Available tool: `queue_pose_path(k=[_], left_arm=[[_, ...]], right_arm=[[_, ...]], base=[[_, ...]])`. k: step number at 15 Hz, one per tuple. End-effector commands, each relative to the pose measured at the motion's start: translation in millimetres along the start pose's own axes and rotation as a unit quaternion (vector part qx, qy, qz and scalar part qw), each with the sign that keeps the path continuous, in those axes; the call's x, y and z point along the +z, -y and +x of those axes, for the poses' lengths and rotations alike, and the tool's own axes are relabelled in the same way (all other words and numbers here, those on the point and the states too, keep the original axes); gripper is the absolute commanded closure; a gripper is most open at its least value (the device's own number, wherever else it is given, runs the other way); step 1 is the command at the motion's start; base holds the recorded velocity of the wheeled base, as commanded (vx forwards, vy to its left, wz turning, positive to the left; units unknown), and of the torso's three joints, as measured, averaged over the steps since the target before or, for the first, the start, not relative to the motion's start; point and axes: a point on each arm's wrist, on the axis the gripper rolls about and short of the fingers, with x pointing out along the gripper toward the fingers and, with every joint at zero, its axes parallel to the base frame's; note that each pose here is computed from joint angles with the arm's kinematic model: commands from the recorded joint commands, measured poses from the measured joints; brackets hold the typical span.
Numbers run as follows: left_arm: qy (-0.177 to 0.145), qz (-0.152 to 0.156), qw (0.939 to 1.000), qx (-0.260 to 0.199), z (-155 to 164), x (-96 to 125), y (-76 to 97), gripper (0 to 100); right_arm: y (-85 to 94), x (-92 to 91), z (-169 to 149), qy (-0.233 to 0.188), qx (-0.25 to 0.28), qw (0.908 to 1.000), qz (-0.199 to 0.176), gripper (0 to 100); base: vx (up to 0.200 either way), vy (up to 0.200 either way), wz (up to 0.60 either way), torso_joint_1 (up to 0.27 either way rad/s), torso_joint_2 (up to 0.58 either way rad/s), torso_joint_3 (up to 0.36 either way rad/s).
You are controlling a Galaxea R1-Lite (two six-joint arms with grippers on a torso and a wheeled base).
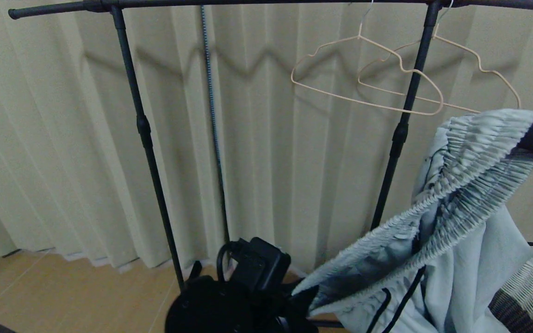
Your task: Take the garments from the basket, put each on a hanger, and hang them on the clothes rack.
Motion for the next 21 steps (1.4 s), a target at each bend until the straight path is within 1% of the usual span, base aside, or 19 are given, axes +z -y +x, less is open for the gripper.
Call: queue_pose_path(k=[1, 2, 3, 4, 5, 6, 7, 8, 10, 12, 14, 15, 17, 18, 19, 21], left_arm=[[0.075, 0.008, 0.9961, 0.047, -30.9, 40.0, -34.9, 100], [0.09, 0.015, 0.9933, 0.071, -43.2, 55.2, -47.2, 100], [0.108, 0.023, 0.9893, 0.096, -57.2, 75.9, -57.9, 100], [0.121, 0.024, 0.9858, 0.114, -69.5, 97.5, -64.5, 100], [0.122, 0.029, 0.983, 0.134, -83.1, 120.0, -69.9, 100], [0.124, 0.041, 0.9804, 0.148, -96.1, 142.2, -72.1, 100], [0.121, 0.048, 0.9791, 0.156, -103.4, 155.8, -72.7, 100], [0.119, 0.061, 0.9768, 0.167, -115.0, 182.2, -73.1, 100], [0.107, 0.075, 0.9754, 0.177, -122.6, 207.1, -71.9, 100], [0.08, 0.091, 0.9746, 0.188, -113.3, 207.3, -76.9, 100], [0.06, 0.092, 0.9756, 0.19, -100.1, 201.0, -79.4, 100], [0.057, 0.092, 0.9765, 0.186, -92.3, 200.2, -78.7, 100], [0.056, 0.097, 0.9775, 0.179, -87.2, 199.3, -74.4, 100], [0.049, 0.099, 0.9786, 0.174, -82.9, 196.8, -71.4, 100], [0.049, 0.099, 0.9786, 0.174, -82.9, 196.8, -71.4, 100], [0.04, 0.097, 0.9807, 0.165, -78.6, 192.0, -67.8, 100]], right_arm=[[11.1, -4.4, 12.0, -0.018, -0.025, 0.9995, 0.001, 100], [15.3, -4.9, 17.3, -0.017, -0.032, 0.9994, 0.0, 100], [20.3, -5.4, 25.3, -0.009, -0.038, 0.9992, -0.003, 100], [24.2, -5.4, 32.7, 0.0, -0.04, 0.9992, -0.006, 100], [27.1, -5.1, 39.7, 0.008, -0.04, 0.9991, -0.009, 100], [30.8, -3.5, 45.4, 0.013, -0.046, 0.9988, -0.01, 100], [35.3, -2.1, 48.0, 0.015, -0.056, 0.9982, -0.011, 100], [44.5, -0.4, 51.0, 0.016, -0.077, 0.9968, -0.012, 100], [57.7, 0.8, 52.0, 0.015, -0.105, 0.9942, -0.015, 100], [72.6, -3.2, 53.0, 0.004, -0.135, 0.9907, -0.021, 100], [84.5, -10.5, 53.4, -0.011, -0.158, 0.9872, -0.019, 100], [89.4, -11.2, 50.9, -0.012, -0.17, 0.9852, -0.018, 100], [91.6, -14.1, 48.9, -0.016, -0.178, 0.9838, -0.016, 100], [93.0, -16.7, 47.9, -0.02, -0.185, 0.9825, -0.014, 100], [93.0, -16.7, 47.9, -0.02, -0.185, 0.9825, -0.014, 100], [93.2, -18.1, 47.2, -0.022, -0.189, 0.9815, -0.014, 100]], base=[[0.0, 0.0, 0.0, 0.0, 0.0, 0.0], [0.0, 0.0, 0.0, 0.0, 0.0, 0.0], [0.0, 0.0, 0.0, 0.0, 0.0, 0.0], [0.0, 0.0, 0.0, 0.0, 0.0, 0.0], [0.0, 0.0, 0.0, 0.0, 0.0, 0.0], [0.0, 0.0, 0.0, 0.0, 0.0, 0.0], [0.0, 0.0, 0.0, 0.0, 0.0, 0.0], [0.0, 0.0, 0.0, 0.0, 0.0, 0.0], [0.0, 0.0, 0.0, 0.0, 0.0, 0.0], [0.0, 0.0, 0.0, 0.0, 0.0, 0.0], [0.0, 0.0, 0.0, 0.0, 0.0, 0.0], [0.0, 0.0, 0.0, 0.0, 0.0, 0.0], [0.0, 0.0, 0.0, 0.0, 0.0, 0.0], [0.0, 0.0, 0.0, 0.0, 0.0, 0.0], [0.0, 0.0, 0.0, 0.0, 0.0, 0.0], [0.0, 0.0, 0.0, 0.0, 0.0, 0.0]])
